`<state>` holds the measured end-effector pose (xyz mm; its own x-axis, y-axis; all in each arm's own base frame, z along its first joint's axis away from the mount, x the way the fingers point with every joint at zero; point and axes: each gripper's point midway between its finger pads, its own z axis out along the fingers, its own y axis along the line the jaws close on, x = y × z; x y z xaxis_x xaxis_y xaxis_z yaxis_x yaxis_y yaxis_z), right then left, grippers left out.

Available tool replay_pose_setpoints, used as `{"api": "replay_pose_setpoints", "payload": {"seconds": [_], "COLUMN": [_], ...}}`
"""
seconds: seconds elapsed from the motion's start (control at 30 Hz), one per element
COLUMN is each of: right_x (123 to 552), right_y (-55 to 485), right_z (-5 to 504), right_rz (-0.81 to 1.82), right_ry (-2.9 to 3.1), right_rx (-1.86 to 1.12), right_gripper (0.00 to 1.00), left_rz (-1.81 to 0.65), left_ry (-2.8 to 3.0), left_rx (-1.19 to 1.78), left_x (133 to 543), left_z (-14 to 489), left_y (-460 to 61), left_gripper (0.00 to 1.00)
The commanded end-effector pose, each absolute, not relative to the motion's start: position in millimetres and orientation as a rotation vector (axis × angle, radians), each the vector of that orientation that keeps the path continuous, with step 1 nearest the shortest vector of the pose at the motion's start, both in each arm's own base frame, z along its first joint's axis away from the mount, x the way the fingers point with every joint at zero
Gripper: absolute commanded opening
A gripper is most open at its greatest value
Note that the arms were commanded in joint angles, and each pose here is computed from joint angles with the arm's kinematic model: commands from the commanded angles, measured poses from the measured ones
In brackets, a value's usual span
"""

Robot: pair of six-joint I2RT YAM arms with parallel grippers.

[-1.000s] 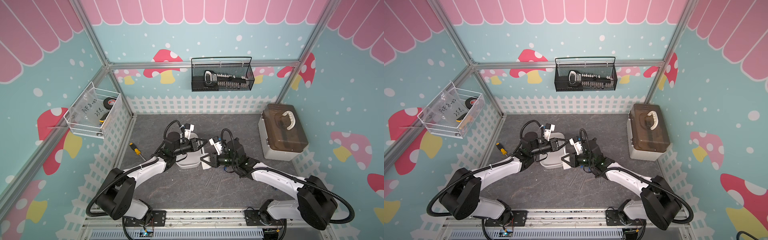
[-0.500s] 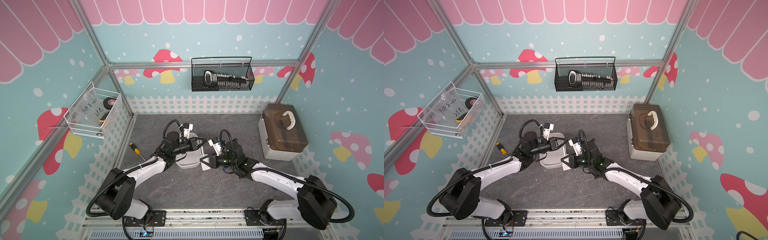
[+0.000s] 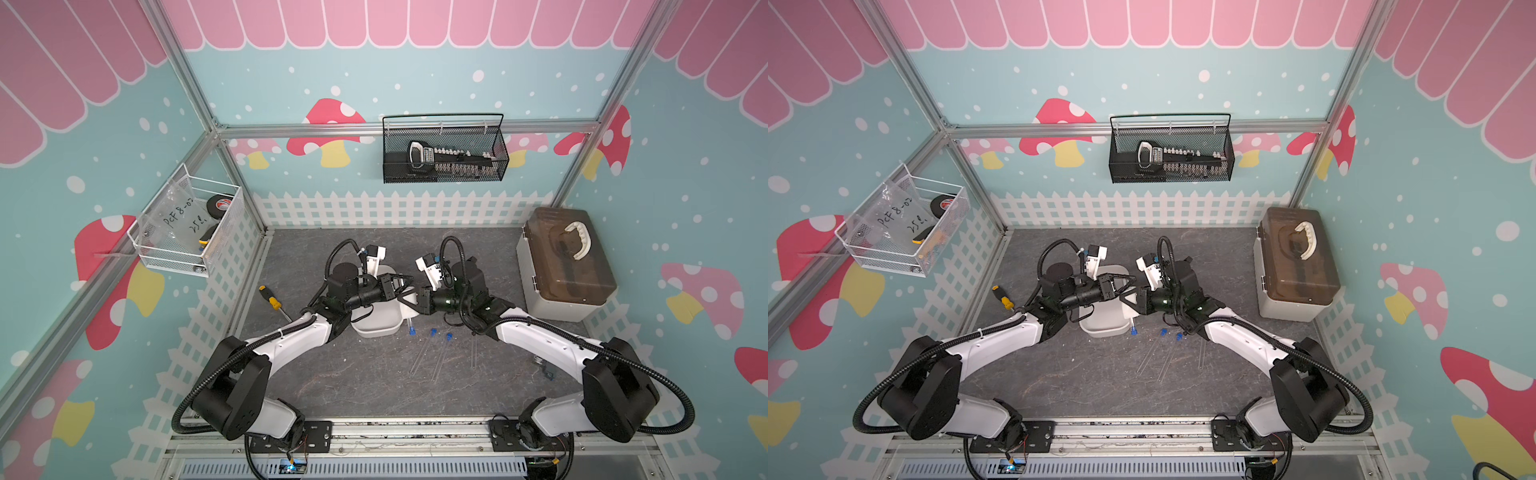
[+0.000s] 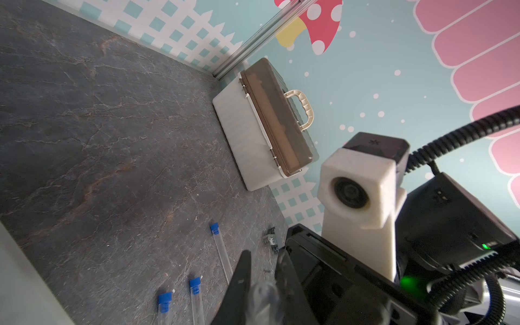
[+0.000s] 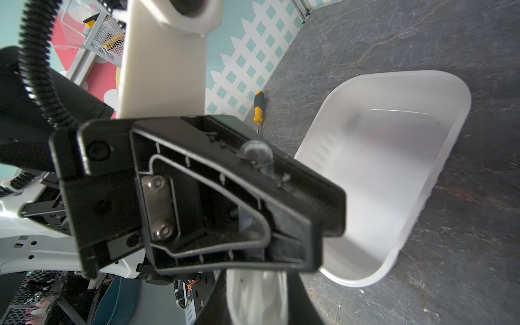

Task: Wipe the exteriors of test tubes
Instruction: Wipe the dirt from the test tube.

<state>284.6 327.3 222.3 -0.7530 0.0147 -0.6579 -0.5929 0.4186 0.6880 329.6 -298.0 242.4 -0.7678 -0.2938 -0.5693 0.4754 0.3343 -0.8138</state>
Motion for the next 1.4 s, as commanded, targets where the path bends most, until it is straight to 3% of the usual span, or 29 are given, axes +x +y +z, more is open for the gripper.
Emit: {"api": "replay_pose_setpoints", "payload": {"seconds": [0.0,0.4,0.97,1.13,1.37], "right_x": [267,219,292,291,257], "right_y": [332,319,339,338,342], "right_z": [224,186,260,257,231], "right_rz": [1.396,1.409,1.386,1.380,1.421], "right_ry": [2.069,2.164,1.963,1.988,2.065], "right_rx": [-0.524,-0.450,-0.521,-0.533,-0.544], "right_gripper": [0.19,0.19,0.20,0.20,0.20], "left_rz": [-1.485,-1.474,-1.480,-1.481,-1.481], "left_ry": [1.933,1.933,1.949,1.944,1.927], "left_rx": [0.168,0.165,0.157,0.158,0.157], "left_x": [328,335,326,327,332], "left_z": [244,245,241,242,245], "left_y": [-297,-295,-291,-291,-293], "left_gripper": [0.06,0.06,0.06,0.06,0.06]}}
